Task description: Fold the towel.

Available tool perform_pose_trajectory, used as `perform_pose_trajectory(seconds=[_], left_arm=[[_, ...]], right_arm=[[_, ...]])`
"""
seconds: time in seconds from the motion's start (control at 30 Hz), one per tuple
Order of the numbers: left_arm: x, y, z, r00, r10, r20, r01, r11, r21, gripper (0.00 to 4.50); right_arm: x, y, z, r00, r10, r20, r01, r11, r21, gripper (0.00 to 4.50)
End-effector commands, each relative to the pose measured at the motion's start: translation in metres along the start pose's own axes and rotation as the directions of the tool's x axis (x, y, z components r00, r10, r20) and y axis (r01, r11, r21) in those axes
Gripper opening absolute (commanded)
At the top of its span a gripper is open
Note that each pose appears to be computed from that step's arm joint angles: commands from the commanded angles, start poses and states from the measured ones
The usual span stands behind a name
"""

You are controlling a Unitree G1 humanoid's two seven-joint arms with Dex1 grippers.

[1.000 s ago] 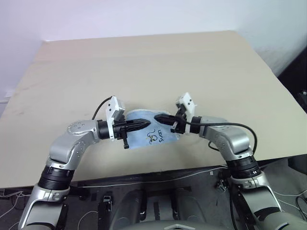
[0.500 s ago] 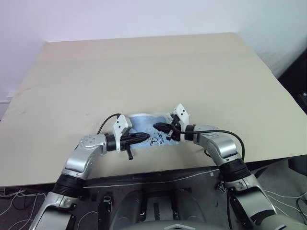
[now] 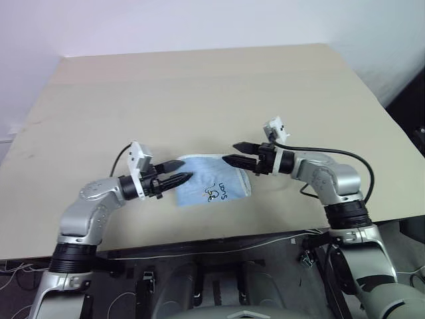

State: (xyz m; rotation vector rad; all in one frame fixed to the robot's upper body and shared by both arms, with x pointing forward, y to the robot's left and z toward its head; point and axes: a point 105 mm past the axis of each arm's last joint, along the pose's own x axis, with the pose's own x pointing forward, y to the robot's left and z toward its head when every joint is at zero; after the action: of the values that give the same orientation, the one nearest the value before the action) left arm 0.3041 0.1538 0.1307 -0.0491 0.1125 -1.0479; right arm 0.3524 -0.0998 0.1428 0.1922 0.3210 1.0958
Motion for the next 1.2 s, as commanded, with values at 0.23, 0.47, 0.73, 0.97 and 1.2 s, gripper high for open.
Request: perform_pose_trajectory(seconds=[0.23,0.47,0.73,0.97,1.2], left_arm=[[-0.019,-0.004,0.018,0.999,0.012,-0.039,-0.007,0.990,0.142,4.47],[-0.016,-0.017,0.002,0.992,-0.038,-0.123,0.055,0.989,0.139,4.47],[-0.015,-0.017,-0.006,0.988,-0.021,-0.150,0.045,0.986,0.158,4.47],[-0.014,-0.020,-0.014,0.986,-0.010,-0.164,0.038,0.985,0.166,4.47],[-0.014,-0.019,-0.018,0.986,0.009,-0.165,0.021,0.983,0.183,4.47]], right_arm=[[-0.031,-0.015,0.008,0.996,-0.009,-0.091,0.014,0.999,0.048,4.50],[-0.037,-0.013,-0.014,0.971,0.072,-0.226,-0.016,0.971,0.237,4.50],[-0.026,-0.007,-0.024,0.956,0.168,-0.239,-0.046,0.895,0.444,4.50],[-0.004,0.003,-0.026,0.945,0.239,-0.223,-0.090,0.847,0.524,4.50],[0.015,0.004,-0.037,0.933,0.247,-0.262,-0.079,0.850,0.521,4.50]])
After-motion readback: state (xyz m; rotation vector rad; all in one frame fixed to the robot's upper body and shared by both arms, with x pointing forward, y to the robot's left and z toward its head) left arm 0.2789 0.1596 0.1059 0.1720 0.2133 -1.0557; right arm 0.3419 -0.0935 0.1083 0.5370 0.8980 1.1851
